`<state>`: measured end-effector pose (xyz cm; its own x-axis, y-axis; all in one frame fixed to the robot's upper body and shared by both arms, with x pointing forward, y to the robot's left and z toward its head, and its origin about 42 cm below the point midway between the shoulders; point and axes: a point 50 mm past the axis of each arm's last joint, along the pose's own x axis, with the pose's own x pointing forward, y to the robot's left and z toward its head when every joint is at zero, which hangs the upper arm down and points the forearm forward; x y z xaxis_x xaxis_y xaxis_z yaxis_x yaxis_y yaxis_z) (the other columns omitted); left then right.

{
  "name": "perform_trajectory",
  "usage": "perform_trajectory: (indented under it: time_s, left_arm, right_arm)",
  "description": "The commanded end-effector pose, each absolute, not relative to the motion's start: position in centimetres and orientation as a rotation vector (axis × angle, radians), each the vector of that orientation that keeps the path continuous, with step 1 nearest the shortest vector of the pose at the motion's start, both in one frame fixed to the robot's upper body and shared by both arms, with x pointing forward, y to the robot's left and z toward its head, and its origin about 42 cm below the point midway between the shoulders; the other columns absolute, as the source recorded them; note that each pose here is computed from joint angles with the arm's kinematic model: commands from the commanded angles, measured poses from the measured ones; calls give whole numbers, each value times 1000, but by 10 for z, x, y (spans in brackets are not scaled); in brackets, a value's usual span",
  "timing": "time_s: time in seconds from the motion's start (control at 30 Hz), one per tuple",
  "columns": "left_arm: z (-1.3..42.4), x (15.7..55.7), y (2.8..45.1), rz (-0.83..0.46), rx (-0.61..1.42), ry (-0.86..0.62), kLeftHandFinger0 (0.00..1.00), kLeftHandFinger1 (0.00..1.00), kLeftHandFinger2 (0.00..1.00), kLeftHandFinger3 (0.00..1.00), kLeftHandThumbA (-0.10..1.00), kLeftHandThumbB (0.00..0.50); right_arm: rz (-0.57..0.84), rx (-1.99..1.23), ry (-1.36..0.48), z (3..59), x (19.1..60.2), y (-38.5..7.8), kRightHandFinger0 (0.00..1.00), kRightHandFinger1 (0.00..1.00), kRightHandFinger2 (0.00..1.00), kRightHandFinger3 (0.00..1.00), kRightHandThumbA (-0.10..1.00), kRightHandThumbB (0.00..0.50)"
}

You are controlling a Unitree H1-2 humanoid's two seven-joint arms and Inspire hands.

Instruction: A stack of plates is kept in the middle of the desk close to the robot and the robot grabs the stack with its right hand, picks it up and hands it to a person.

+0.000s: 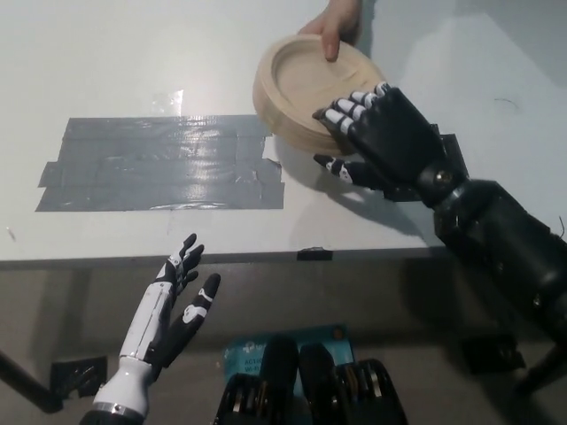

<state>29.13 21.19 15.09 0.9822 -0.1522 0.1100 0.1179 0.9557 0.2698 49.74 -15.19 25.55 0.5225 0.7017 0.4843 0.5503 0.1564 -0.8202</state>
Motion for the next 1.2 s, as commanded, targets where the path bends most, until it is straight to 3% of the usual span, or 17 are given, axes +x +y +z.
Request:
perform_trajectory:
  time_s: [0.0,0.1,0.13,0.17,0.2,0.23,0.43,0.53,0.73,0.93,1.17]
  left_arm:
    - [158,290,212,-148,276,-162,1000,1000,1000,1000,778,0]
    - [158,290,210,-151,275,-158,1000,1000,1000,1000,781,0]
    - [159,291,210,-154,280,-162,1000,1000,1000,1000,782,0]
    - [159,292,210,-156,280,-164,1000,1000,1000,1000,783,0]
    - [160,292,210,-157,282,-167,1000,1000,1000,1000,784,0]
    - [160,293,210,-157,280,-170,1000,1000,1000,1000,784,0]
    - [162,295,210,-161,276,-185,1000,1000,1000,1000,777,0]
    - [162,296,210,-158,278,-185,1000,1000,1000,1000,786,0]
    - [163,296,210,-156,275,-177,1000,1000,1000,1000,806,0]
    - [164,297,210,-158,248,-172,1000,1000,1000,1000,802,0]
    - [161,295,214,-148,274,-175,1000,1000,1000,1000,803,0]
  right_arm:
    - [37,-1476,-1200,316,523,-133,0,0,620,128,-100,303]
    - [38,-1482,-1175,317,529,-129,0,63,686,163,-100,299]
    - [49,-1483,-1136,317,530,-128,25,211,738,331,54,330]
    - [67,-1476,-1095,317,532,-128,205,455,937,599,220,402]
    - [102,-1470,-1034,317,533,-127,584,791,1000,1000,383,438]
    - [209,-1491,-875,316,532,-123,1000,1000,1000,1000,648,498]
    - [295,-1480,-783,312,521,-119,1000,1000,1000,1000,724,500]
    - [316,-1447,-757,314,513,-124,1000,1000,1000,1000,844,500]
    - [290,-1352,-799,334,476,-147,1000,1000,1000,1000,817,500]
    - [232,-1212,-909,359,414,-182,1000,1000,1000,1000,897,500]
    - [155,-1012,-1040,365,310,-217,1000,1000,1000,1000,932,479]
